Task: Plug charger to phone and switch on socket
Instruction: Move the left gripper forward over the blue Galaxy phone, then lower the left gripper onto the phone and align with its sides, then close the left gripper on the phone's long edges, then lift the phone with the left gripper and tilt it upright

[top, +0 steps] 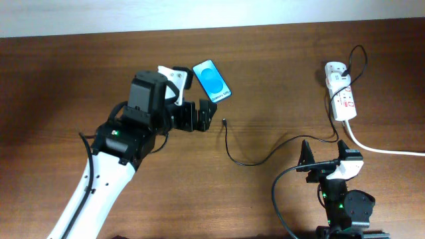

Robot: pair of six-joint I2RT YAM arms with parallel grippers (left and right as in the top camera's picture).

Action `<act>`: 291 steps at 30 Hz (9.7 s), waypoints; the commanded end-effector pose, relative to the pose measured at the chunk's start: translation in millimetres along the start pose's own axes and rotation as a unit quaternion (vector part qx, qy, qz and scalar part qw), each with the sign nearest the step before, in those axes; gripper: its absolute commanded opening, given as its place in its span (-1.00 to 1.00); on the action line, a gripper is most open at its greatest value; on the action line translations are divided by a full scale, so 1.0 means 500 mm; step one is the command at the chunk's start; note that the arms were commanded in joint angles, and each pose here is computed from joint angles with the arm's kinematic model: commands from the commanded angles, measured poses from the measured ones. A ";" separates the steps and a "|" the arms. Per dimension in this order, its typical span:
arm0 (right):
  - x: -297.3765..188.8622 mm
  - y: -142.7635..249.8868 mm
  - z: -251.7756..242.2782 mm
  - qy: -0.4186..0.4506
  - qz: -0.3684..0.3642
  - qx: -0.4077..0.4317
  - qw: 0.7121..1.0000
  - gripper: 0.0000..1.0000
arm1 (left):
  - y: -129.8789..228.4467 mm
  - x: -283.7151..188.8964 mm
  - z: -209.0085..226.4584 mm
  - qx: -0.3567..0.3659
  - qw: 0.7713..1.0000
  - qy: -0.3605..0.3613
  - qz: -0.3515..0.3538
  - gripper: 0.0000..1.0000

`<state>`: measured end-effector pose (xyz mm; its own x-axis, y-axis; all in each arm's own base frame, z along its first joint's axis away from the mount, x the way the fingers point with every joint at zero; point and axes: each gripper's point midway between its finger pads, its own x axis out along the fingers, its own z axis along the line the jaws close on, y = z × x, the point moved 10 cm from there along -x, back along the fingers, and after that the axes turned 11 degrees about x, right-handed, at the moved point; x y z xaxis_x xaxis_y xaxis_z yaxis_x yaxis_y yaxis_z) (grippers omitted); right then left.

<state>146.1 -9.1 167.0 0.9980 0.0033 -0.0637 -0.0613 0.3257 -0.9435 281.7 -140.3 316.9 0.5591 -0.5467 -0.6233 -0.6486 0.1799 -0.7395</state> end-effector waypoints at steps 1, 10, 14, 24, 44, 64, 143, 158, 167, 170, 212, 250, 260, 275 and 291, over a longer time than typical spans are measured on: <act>0.000 0.004 0.000 0.000 0.001 0.002 1.000 0.98 | -0.065 -0.041 -0.013 -0.040 0.996 -0.043 -0.061 1.00; 0.000 0.004 0.000 0.000 0.001 0.002 1.000 0.97 | -0.215 -0.046 -0.060 -0.017 0.978 -0.146 -0.151 1.00; 0.000 0.004 0.000 0.000 0.001 0.002 1.000 0.97 | -0.258 0.046 -0.042 -0.017 0.977 -0.176 -0.117 0.99; 0.000 0.004 0.000 0.000 0.001 0.002 1.000 0.97 | -0.148 0.340 0.047 -0.040 0.970 -0.236 0.046 0.98; 0.000 0.004 0.000 0.000 0.001 0.002 1.000 0.97 | 0.013 0.572 0.122 -0.203 0.934 -0.279 0.091 0.98; 0.000 0.004 0.000 0.000 0.001 0.002 1.000 0.97 | 0.092 0.650 0.150 -0.194 0.931 -0.284 0.124 0.99; 0.000 0.004 0.000 0.000 0.001 0.002 1.000 0.97 | 0.218 0.541 0.114 -0.155 0.813 -0.304 0.472 0.33; 0.000 0.004 0.000 0.000 0.001 0.002 1.000 0.97 | 0.215 0.545 0.118 -0.147 0.817 -0.310 0.464 0.98; 0.000 0.004 0.000 0.000 0.001 0.002 1.000 0.97 | 0.104 0.525 0.170 -0.130 0.875 -0.187 0.427 0.98; 0.000 0.004 0.000 0.000 0.001 0.002 1.000 0.97 | 0.079 0.524 0.178 -0.133 0.894 -0.123 0.409 0.98; 0.000 0.004 0.000 0.000 0.001 0.002 1.000 0.97 | 0.171 0.556 0.170 -0.229 0.849 -0.203 0.432 0.98; 0.000 0.004 0.000 0.000 0.001 0.002 1.000 0.97 | 0.174 0.557 0.172 -0.240 0.846 -0.208 0.428 0.04; 0.000 0.004 0.000 0.000 0.001 0.002 1.000 0.97 | 0.107 0.530 0.161 -0.234 0.858 -0.203 0.409 -0.04; 0.000 0.004 0.000 0.000 0.001 0.002 1.000 0.97 | 0.009 0.455 0.153 -0.212 0.876 -0.188 0.390 -0.08; 0.000 0.004 0.000 0.000 0.001 0.002 1.000 0.97 | 0.001 0.416 0.153 -0.217 0.865 -0.178 0.416 -0.10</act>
<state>146.1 -9.0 167.0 0.9980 0.0037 -0.0637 -0.0614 0.3253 -0.9436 433.7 -197.3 163.4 -0.1238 -0.0575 -0.9906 -0.9922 0.0234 0.1227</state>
